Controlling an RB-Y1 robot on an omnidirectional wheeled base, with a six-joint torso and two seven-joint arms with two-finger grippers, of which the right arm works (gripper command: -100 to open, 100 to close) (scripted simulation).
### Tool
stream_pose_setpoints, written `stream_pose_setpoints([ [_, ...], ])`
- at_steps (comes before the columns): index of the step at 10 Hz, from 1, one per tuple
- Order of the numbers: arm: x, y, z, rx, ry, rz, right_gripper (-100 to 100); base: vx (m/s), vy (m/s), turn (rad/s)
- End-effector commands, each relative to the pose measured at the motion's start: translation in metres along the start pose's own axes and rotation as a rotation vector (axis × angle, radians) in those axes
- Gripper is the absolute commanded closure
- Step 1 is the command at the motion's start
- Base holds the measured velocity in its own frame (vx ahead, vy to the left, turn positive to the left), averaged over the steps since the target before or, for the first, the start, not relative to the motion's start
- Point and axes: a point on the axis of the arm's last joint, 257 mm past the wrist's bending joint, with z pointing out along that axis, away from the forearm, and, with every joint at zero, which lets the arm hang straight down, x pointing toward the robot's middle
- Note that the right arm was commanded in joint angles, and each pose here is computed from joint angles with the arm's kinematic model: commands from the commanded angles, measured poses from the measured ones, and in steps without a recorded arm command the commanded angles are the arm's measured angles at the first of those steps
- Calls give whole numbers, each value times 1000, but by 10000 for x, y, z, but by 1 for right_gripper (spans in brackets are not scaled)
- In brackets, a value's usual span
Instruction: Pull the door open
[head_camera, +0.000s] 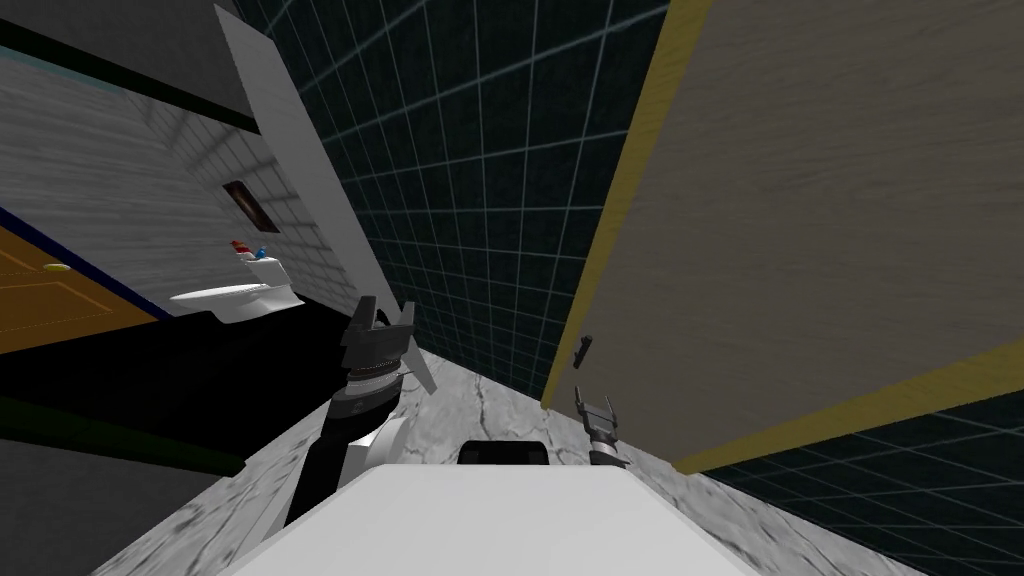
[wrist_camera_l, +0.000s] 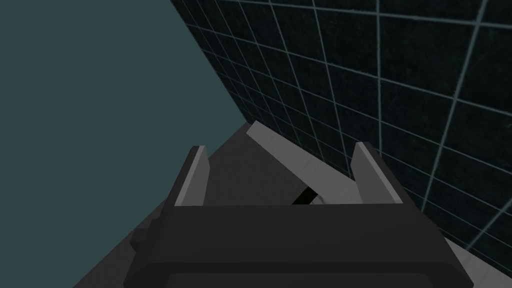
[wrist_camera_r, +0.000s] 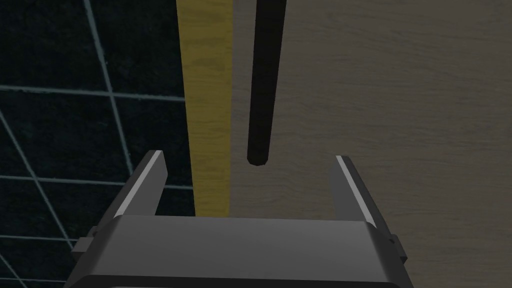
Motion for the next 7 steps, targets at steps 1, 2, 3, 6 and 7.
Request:
stream_pose_setpoints([
  [1,-66,61,-25,-13,-11,13,-100,140,-60,76],
  [2,-119,130,-51,-25,-20,23,-100,122,-53,89],
  [3,-149,172,-66,-32,-26,29,-100,92,-48,84],
  [6,-168,316,-4,-40,-26,25,-100,107,-5,51],
  [7,-182,422,21,-48,-28,24,-100,170,-28,78],
])
